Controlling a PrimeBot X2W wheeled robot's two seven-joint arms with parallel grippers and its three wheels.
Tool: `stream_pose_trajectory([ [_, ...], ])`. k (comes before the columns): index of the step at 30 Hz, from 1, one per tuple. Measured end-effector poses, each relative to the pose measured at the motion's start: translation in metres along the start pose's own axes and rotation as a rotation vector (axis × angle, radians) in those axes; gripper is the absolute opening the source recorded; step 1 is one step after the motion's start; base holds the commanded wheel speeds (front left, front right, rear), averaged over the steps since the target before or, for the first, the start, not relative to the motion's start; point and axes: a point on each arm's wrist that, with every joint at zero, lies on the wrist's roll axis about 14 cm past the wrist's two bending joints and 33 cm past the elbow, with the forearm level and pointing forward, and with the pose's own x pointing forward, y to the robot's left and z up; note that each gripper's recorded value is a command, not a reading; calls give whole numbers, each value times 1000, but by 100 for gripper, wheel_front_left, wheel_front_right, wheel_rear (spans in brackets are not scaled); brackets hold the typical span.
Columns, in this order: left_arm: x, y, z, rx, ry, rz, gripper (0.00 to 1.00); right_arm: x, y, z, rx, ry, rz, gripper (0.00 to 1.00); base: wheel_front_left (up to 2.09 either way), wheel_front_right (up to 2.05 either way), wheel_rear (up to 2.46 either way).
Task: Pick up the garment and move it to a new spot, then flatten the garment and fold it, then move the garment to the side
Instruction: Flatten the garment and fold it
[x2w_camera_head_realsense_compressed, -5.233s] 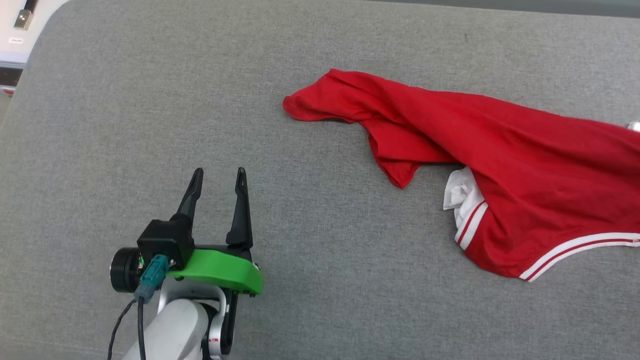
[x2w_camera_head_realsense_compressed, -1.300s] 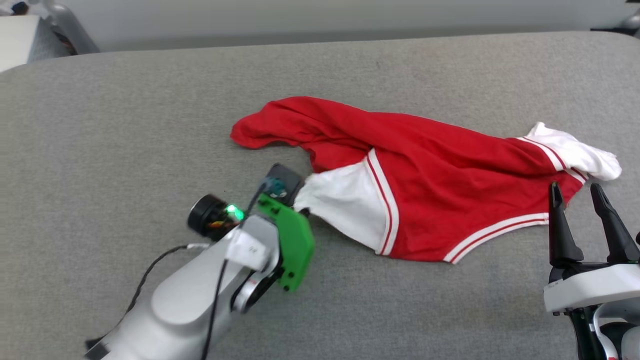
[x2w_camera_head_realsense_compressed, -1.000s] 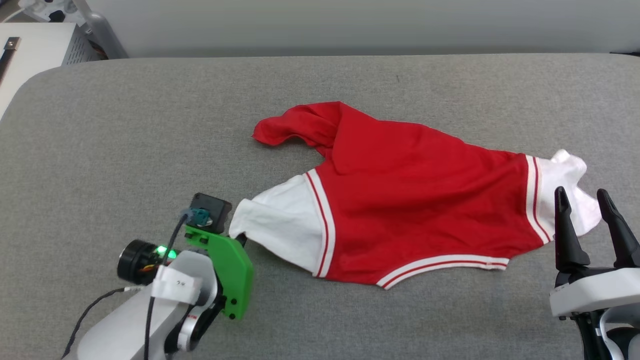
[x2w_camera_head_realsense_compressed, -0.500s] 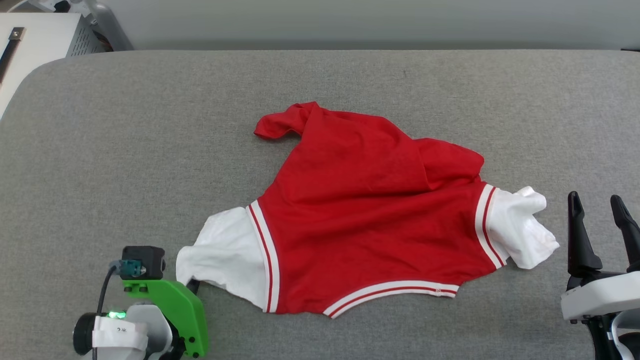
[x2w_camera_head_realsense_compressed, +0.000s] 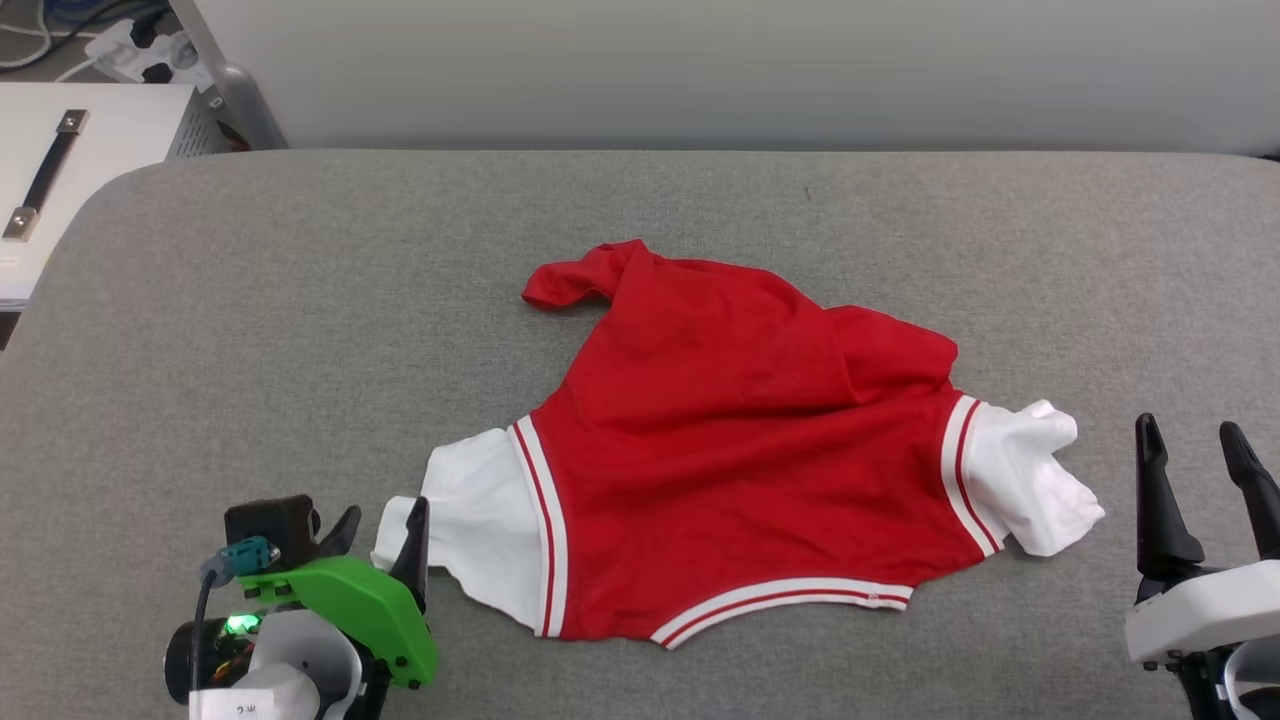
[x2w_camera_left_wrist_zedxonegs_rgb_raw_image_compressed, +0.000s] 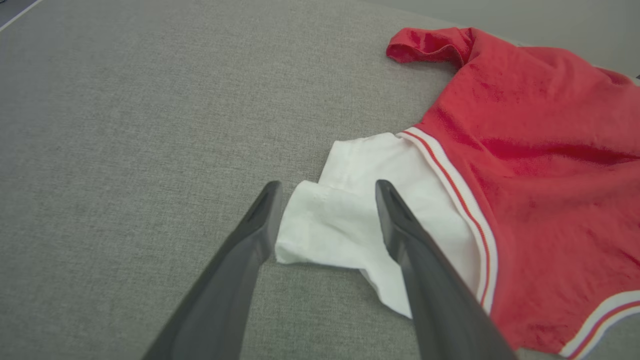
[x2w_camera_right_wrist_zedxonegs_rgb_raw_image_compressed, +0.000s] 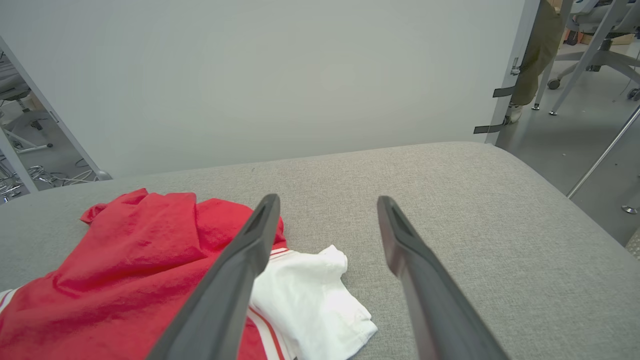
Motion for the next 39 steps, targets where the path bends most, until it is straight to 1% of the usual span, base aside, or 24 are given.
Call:
stream_pose_trajectory([
  [6, -10, -1, 42, 15, -211, 20, 100, -5, 1, -6, 19, 32, 4, 100, 0, 0, 0],
  [9, -17, -7, 66, 25, -318, 13, 100, -8, -6, -19, 45, 97, -7, 100, 0, 0, 0],
  [13, -26, -16, 88, 37, -415, -2, 100, -16, -22, -53, 70, 258, -31, 100, 0, 0, 0],
  [18, -34, -24, 108, 63, -499, -15, 100, -27, -45, -98, 95, 510, -61, 100, 0, 0, 0],
  [20, -35, -26, 111, 71, -512, -16, 100, -30, -51, -111, 96, 599, -63, 100, 0, 0, 0],
  [22, -35, -27, 113, 72, -524, -15, 100, -27, -51, -119, 106, 659, -50, 100, 0, 0, 0],
  [27, -32, -27, 111, 69, -521, -6, 100, -2, -44, -120, 82, 722, 8, 100, 0, 0, 0],
  [32, -26, -22, 103, 62, -499, 18, 100, 20, -25, -129, 49, 794, 91, 100, 0, 0, 0],
  [35, -22, -20, 99, 52, -487, 30, 100, 25, -18, -142, 26, 849, 126, 100, 0, 0, 0],
  [39, -17, -14, 96, 48, -476, 52, 100, 19, -11, -167, 21, 970, 157, 100, 0, 0, 0],
])
